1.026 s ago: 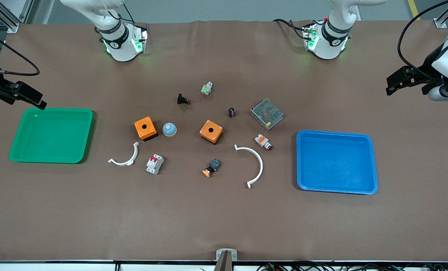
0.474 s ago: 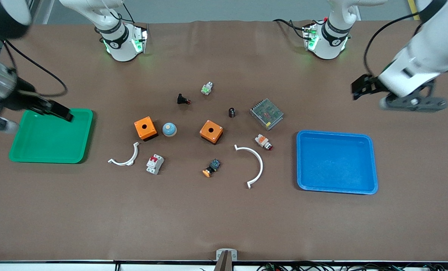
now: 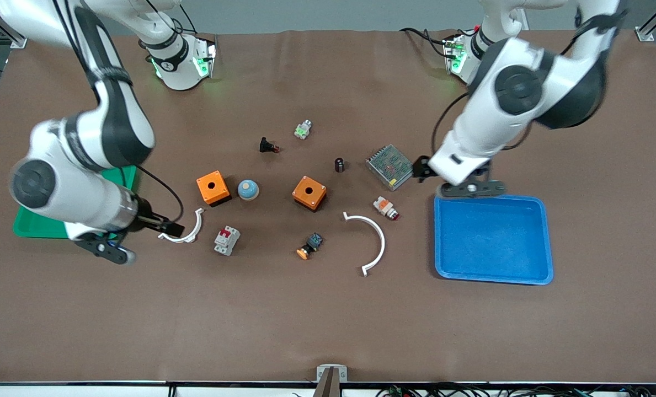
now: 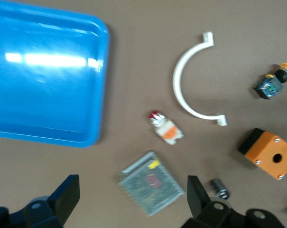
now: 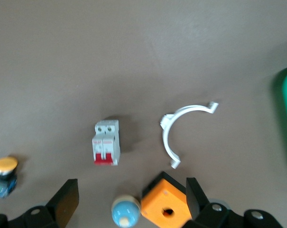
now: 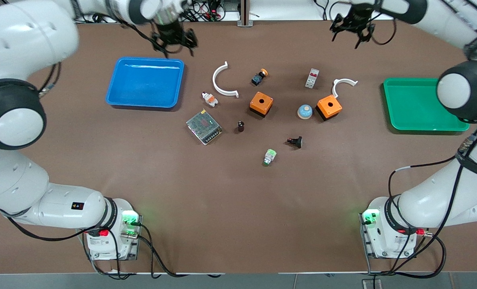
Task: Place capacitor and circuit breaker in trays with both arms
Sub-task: 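Reach the right gripper to the circuit breaker while the left gripper reaches the capacitor, then grasp the breaker with the right gripper while the left gripper grasps the capacitor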
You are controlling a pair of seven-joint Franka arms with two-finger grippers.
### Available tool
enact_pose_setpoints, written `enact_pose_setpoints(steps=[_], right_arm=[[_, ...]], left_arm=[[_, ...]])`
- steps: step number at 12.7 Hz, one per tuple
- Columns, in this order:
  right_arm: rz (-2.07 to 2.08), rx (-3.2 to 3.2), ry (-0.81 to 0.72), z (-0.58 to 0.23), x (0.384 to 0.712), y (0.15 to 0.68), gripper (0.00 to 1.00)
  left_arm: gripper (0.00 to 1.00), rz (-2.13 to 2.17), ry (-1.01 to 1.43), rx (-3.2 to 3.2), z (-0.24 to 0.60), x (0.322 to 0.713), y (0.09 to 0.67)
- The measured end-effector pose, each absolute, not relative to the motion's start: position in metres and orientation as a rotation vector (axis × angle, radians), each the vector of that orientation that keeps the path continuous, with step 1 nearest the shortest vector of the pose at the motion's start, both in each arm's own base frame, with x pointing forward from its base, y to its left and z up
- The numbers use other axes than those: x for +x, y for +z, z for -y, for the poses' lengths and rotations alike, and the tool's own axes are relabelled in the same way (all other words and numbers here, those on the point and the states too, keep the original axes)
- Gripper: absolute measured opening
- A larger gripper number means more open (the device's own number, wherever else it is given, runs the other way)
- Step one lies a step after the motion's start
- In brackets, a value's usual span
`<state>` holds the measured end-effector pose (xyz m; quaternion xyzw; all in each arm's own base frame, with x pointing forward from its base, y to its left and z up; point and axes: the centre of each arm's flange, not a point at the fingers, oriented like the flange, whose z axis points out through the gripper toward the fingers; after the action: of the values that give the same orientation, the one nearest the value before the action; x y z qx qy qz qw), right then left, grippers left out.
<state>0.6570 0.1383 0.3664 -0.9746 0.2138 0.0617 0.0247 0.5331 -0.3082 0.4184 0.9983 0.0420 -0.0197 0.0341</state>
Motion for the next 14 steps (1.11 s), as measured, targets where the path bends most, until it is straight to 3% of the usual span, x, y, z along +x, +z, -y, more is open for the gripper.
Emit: enact_pose_setpoints(steps=[5,7,12,14], right_arm=[[-0.767,-2.982,0.132,-0.183,0.657,0.25,1.0],[-0.766,-2.986,0.136,-0.203,0.647,0.222,1.0],[-0.77,-2.995,0.149,-0.208,0.64,0.206,0.41],[-0.765,-3.002,0.156,-0.2,0.642,0.209,0.4]], left_arm=[[0.91,-0.415,-0.116,3.004,0.419,0.458,0.311],[0.75,-0.523,-0.123,3.015,0.444,0.435,0.279],[0.69,-0.756,-0.135,2.981,0.476,0.403,0.209],[0.67,-0.788,-0.168,2.987,0.481,0.392,0.193]])
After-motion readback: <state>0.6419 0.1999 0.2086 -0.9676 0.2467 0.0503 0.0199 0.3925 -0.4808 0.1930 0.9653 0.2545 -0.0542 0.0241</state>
